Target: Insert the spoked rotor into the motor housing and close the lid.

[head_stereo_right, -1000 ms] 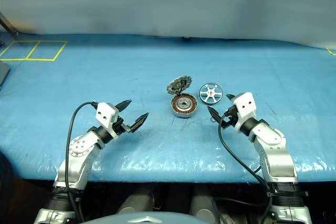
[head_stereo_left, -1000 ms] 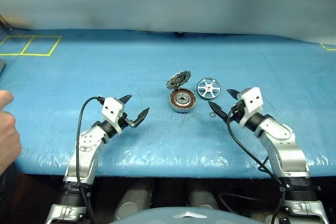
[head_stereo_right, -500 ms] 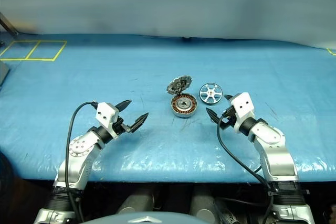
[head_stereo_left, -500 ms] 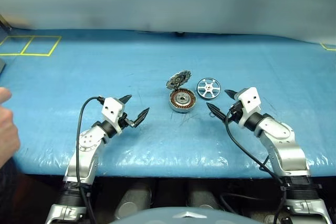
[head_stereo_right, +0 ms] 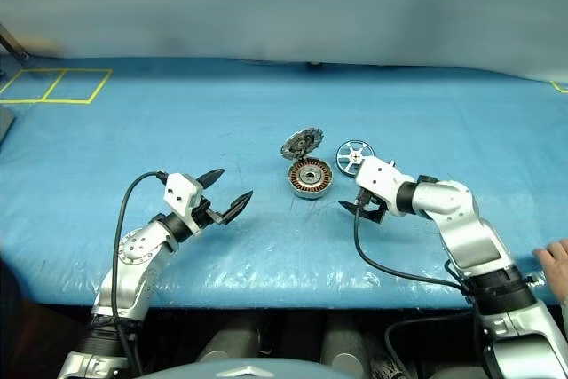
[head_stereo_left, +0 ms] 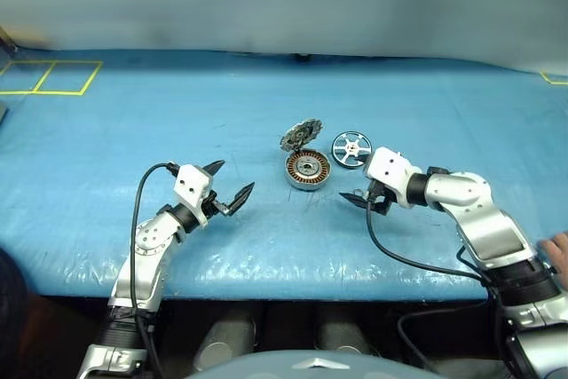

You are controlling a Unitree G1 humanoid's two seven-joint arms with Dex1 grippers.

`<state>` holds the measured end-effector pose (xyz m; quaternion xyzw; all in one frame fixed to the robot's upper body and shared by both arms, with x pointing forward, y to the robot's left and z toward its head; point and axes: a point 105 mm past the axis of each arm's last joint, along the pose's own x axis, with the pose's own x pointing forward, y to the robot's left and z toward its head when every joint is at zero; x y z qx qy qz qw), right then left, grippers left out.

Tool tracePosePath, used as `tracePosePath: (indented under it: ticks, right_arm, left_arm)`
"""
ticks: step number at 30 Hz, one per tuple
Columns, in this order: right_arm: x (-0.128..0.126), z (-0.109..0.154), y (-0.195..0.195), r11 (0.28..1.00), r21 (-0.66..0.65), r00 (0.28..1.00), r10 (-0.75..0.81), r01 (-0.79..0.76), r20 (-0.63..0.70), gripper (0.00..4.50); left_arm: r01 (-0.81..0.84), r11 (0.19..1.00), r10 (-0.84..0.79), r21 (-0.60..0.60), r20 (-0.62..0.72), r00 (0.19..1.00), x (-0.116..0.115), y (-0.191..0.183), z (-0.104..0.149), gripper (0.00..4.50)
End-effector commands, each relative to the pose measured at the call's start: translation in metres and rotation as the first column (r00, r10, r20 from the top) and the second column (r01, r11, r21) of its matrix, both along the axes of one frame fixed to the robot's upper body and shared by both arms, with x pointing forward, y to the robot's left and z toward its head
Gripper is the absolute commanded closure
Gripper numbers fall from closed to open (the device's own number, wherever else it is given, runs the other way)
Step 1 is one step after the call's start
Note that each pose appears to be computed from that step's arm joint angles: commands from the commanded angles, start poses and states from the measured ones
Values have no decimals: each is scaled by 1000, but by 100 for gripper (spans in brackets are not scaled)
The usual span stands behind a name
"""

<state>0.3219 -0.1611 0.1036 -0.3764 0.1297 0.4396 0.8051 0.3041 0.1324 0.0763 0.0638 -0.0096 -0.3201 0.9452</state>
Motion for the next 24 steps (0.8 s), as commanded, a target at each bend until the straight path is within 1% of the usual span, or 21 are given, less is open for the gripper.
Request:
tracePosePath:
  ticks: [1, 5, 9, 14, 20, 24]
  right_arm:
    - [-1, 7, 21, 974, -155, 986, 167, -165, 1, 2]
    - [1, 11, 44, 919, -260, 953, 301, -296, -24, 2]
    - [8, 7, 50, 886, -327, 941, 336, -328, -34, 2]
    - [18, 10, 61, 894, -313, 943, 334, -320, -10, 2]
    - [26, 1, 64, 896, -317, 947, 319, -311, -25, 2]
    - [27, -1, 68, 895, -306, 944, 328, -325, -45, 2]
  left_arm:
    - [12, 1000, -12, -6, 38, 999, 0, -3, 8, 0]
    - [10, 1000, -10, -9, 33, 999, -2, -4, 6, 0]
    - [2, 1000, -2, -10, 30, 1000, -4, -2, 5, 0]
    - [-5, 1000, 5, -10, 23, 1000, -7, -1, 4, 0]
    - [-6, 1000, 7, -8, 16, 1000, -9, -2, 3, 0]
    - [-14, 1000, 14, -7, 12, 1000, -9, 1, 1, 0]
